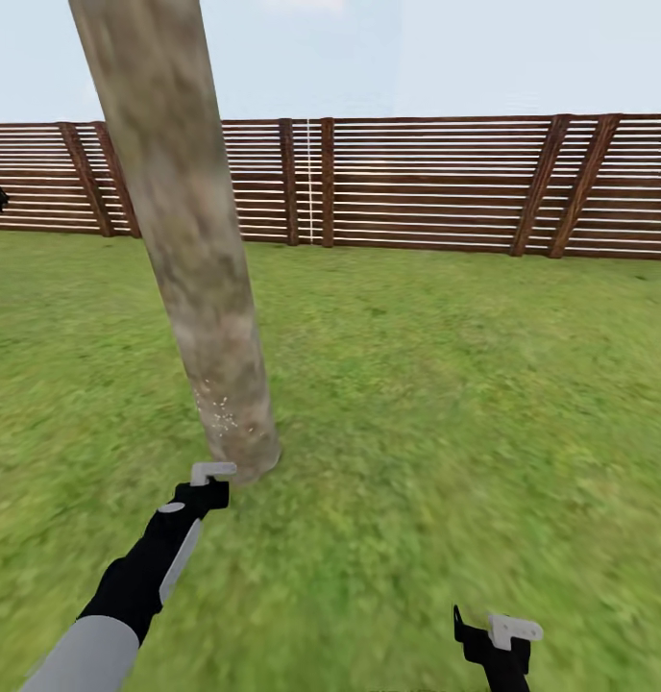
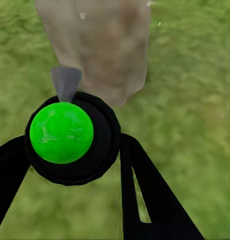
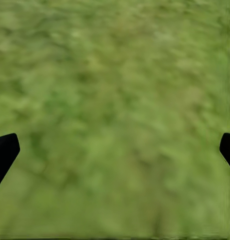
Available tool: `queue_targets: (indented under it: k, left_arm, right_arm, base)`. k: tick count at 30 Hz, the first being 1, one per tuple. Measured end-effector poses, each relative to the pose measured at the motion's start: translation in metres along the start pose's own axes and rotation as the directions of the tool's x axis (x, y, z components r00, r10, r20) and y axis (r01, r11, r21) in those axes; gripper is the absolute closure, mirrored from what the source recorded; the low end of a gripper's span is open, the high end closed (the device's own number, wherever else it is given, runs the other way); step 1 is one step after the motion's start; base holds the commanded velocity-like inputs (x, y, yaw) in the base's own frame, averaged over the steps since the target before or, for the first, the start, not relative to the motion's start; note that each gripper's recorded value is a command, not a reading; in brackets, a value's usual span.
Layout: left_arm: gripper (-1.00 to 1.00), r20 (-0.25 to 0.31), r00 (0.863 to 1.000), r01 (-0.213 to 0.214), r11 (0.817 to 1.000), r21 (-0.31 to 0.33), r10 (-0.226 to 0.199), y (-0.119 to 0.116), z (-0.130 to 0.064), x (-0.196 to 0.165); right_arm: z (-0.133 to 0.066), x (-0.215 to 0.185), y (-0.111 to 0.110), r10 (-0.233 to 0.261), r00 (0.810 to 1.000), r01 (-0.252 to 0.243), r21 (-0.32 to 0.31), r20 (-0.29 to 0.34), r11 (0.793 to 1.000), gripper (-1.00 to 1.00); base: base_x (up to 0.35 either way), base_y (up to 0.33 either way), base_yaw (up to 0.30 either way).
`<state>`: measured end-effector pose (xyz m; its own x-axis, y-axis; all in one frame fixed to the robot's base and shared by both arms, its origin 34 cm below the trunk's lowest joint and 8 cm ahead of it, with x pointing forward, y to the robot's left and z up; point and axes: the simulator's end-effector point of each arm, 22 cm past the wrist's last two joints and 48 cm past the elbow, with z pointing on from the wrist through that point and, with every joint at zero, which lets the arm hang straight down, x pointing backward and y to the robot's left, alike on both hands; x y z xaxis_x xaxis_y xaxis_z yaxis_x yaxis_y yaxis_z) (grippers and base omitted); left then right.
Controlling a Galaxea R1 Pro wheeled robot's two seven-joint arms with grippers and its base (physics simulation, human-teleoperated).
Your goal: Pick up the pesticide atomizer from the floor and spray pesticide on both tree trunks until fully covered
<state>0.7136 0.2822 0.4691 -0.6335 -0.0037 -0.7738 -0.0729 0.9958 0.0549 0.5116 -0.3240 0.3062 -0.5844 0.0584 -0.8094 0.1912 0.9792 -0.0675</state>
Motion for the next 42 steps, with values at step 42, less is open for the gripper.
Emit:
queue_targets:
  k: [42]
  left_arm:
    - [1.00, 0.097, 0.992, 0.086, 0.996, 0.001, -0.086, 0.019, -0.051, -0.109]
  right_arm:
    - [0.000, 0.001, 0.000, -0.001, 1.000, 0.001, -0.001, -0.002, 1.000, -1.00]
  base:
    - [-0.016, 0.004, -0.008]
